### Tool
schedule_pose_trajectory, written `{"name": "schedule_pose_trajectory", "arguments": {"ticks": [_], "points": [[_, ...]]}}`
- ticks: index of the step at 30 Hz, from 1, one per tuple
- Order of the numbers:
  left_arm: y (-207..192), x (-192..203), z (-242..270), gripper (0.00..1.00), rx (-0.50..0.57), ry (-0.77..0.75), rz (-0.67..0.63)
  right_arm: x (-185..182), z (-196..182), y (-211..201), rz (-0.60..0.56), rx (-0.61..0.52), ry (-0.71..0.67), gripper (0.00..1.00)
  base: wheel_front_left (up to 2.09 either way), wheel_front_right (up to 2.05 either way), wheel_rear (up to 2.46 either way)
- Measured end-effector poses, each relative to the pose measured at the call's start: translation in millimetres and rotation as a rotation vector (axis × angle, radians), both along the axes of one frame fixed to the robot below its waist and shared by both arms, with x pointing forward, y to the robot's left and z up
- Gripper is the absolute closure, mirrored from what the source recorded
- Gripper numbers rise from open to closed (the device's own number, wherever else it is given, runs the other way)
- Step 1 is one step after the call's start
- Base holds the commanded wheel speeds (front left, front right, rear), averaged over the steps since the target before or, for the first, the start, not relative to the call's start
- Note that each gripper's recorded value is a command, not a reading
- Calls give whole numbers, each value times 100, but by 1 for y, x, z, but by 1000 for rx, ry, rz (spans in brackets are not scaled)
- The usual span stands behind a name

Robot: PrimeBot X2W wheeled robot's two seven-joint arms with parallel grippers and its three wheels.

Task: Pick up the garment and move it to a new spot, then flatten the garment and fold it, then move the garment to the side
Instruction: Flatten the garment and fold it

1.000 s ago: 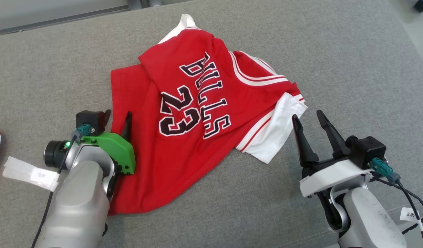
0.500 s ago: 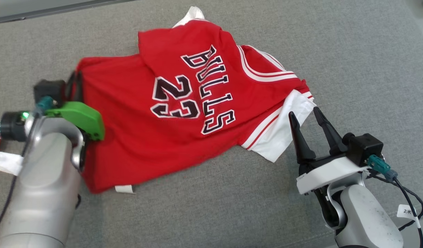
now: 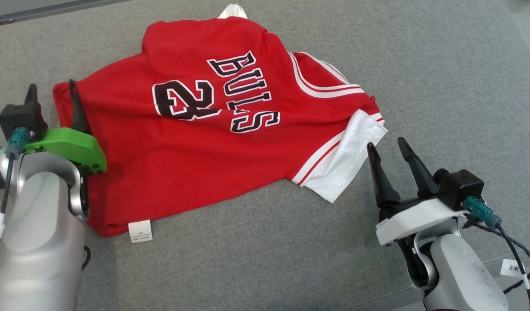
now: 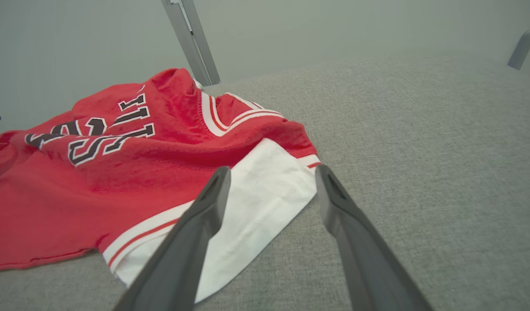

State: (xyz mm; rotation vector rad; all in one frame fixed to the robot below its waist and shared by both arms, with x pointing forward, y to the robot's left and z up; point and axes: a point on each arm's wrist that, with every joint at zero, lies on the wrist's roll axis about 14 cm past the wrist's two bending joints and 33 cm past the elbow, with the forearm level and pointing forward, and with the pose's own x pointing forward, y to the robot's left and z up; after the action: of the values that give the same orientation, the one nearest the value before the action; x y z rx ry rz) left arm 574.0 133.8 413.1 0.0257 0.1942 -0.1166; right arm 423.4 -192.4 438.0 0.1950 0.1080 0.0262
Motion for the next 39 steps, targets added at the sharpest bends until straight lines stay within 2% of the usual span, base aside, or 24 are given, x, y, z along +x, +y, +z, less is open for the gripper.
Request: {"name": "schedule_pose_trajectory", "arguments": {"ticks": [14,23,35,36,37,38,39], "points": [[-2,-79,19,0,-153,-48,29,-5,-2,8,10,20,13,0,0,0,0],[8,-126,10,0,-151,-10,32,14,-12,-5,-44,15,48,0,0,0,0],[26,-143,10,0,-137,-7,71,18,-39,-10,-97,42,132,1,0,0,0],[26,-144,10,0,-137,-7,70,18,-41,-11,-105,45,141,14,0,0,0],[25,-144,10,0,-138,-7,69,17,-43,-13,-110,47,148,44,0,0,0],[25,-144,10,0,-138,-7,69,17,-45,-13,-112,49,153,62,0,0,0],[25,-144,10,0,-138,-7,69,18,-46,-12,-112,50,156,89,0,0,0]]}}
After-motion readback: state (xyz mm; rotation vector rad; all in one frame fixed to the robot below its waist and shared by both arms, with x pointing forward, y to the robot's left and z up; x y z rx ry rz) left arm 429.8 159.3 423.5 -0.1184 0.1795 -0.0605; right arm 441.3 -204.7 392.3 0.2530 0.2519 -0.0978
